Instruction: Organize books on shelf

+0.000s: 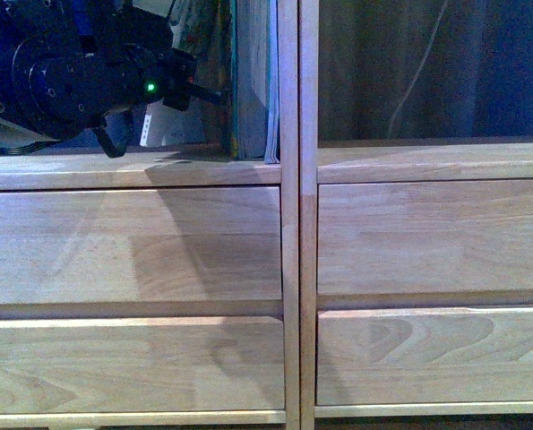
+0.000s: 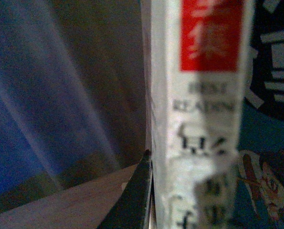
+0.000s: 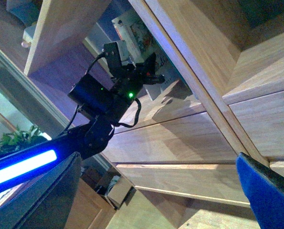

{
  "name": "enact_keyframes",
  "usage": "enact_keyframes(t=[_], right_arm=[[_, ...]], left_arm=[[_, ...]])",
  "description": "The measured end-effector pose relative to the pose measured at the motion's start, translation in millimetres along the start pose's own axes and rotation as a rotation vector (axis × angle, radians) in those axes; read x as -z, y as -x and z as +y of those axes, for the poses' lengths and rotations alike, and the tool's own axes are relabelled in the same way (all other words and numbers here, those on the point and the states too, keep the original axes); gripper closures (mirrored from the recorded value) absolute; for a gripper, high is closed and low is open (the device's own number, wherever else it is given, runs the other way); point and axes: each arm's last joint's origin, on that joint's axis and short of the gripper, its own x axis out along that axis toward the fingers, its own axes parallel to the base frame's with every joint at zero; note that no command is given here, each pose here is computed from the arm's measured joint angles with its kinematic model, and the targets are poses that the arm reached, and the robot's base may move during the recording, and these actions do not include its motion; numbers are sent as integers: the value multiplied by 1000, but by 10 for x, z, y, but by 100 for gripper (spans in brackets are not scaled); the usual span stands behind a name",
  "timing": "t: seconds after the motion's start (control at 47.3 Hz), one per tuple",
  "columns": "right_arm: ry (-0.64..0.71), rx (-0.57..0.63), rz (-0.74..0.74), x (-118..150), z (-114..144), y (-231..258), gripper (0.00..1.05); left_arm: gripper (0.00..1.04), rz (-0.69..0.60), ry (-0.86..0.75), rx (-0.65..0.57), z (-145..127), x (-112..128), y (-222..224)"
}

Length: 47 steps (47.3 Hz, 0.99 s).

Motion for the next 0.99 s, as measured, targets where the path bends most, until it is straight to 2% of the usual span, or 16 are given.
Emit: enact_keyframes(t=[0.169,0.338,0.444,0.634,0.845,0.993], right_arm=[[0,0,0,0,0,0,7],[0,0,0,0,0,0,7],[0,0,0,0,0,0,7],[0,0,0,0,0,0,7],[0,0,0,0,0,0,7],[0,0,0,0,0,0,7]], left_arm=[[62,-14,-5,-6,6,-9,5],[27,-6,5,-9,-15,47,136],[7,-23,34,1,3,-25,312],[7,-86,132,-9,131,-377,910],[7,-6,260,1,202,-482,1695],[7,-21,348,42,220,-551,2235]])
